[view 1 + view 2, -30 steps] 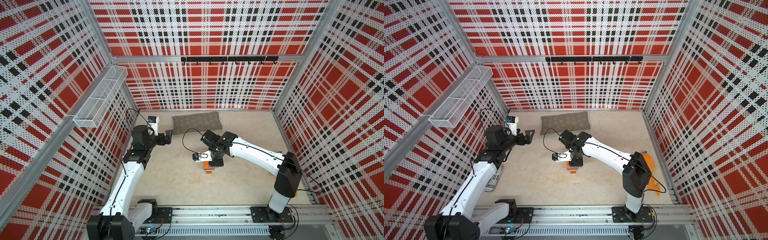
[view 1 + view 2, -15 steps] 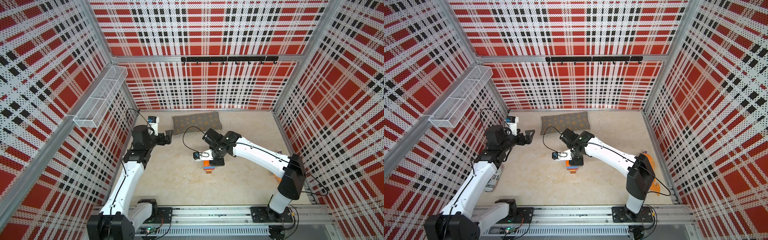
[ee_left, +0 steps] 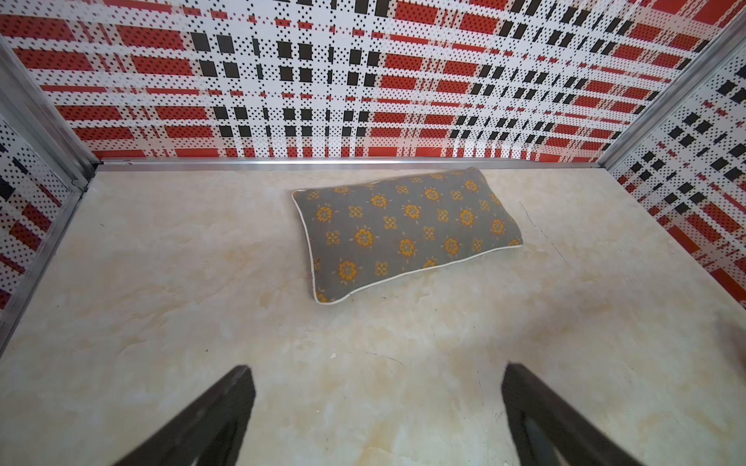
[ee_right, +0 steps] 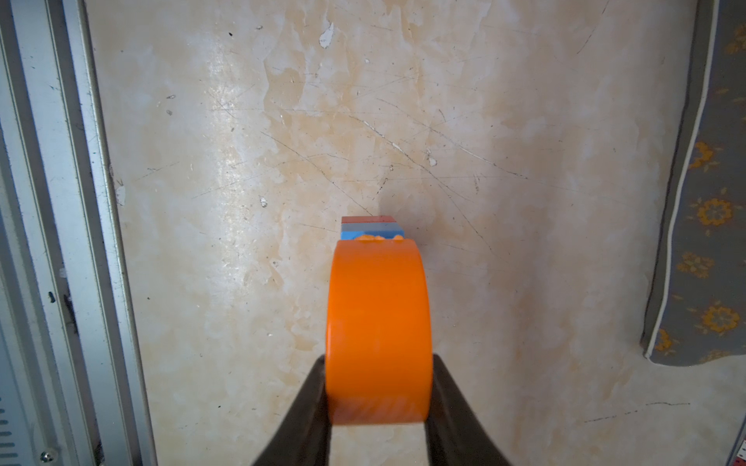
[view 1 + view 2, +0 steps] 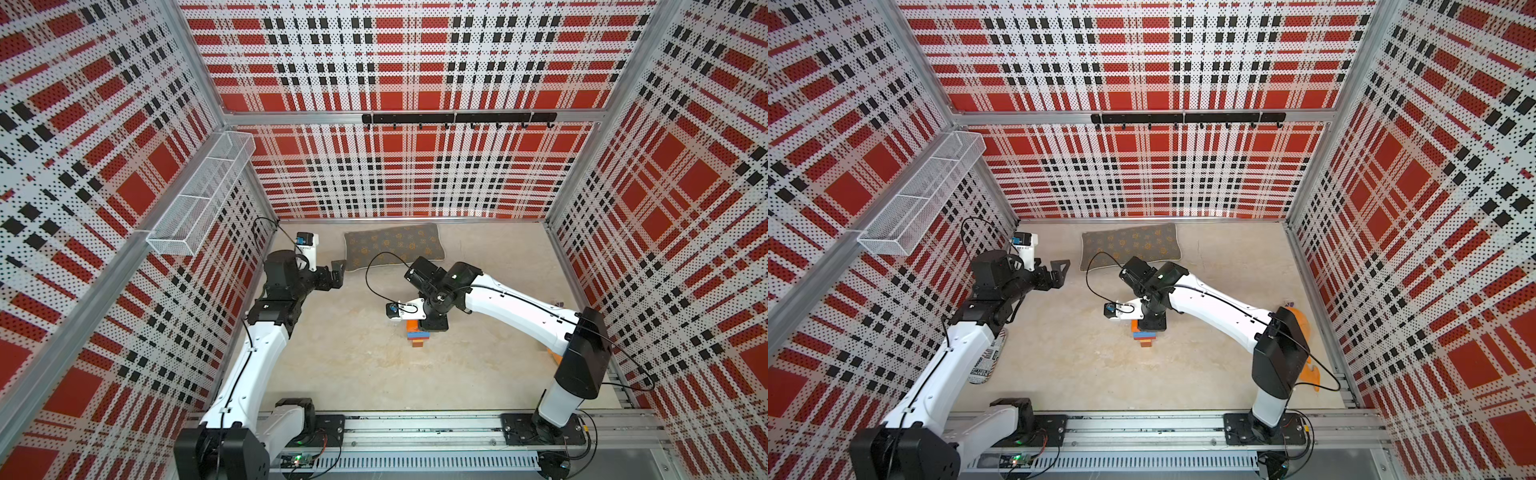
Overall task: Assemble an ice cream with lego
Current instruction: Assemble the lego brick with the lego brick.
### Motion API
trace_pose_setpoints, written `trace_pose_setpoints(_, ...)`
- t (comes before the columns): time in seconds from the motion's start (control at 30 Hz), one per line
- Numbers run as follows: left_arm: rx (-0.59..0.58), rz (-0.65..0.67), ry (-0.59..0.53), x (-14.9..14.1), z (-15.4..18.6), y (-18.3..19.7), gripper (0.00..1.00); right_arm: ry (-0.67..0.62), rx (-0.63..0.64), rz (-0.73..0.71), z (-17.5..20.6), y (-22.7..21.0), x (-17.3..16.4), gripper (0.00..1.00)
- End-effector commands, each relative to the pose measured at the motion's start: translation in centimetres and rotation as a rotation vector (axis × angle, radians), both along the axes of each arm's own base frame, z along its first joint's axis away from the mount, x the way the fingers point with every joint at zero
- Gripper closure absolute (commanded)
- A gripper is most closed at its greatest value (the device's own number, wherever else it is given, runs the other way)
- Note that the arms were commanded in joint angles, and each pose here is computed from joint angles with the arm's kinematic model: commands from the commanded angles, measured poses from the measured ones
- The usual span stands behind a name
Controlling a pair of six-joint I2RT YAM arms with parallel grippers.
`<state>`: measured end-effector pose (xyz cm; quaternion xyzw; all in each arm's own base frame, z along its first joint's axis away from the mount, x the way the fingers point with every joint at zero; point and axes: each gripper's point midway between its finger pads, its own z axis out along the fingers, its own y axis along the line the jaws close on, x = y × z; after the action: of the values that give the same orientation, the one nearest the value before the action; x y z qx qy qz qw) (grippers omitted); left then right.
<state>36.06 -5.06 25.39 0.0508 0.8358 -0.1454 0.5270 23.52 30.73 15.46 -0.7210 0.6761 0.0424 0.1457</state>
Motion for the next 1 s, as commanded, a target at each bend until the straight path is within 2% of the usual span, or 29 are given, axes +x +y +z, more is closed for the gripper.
trace_pose_setpoints(0.0, -0.001, 0.006, -0.022, 0.3, 0.9, 0.3, 0.01, 0.001, 0.0, -0.018, -0.4, 0.2, 0.6, 0.91)
trace_pose_setpoints(0.97, 0.003, 0.007, -0.017, 0.3, 0.8, 0.3, 0.01, 0.042, -0.015, -0.009, -2.1, -0.4, -0.2, 0.9)
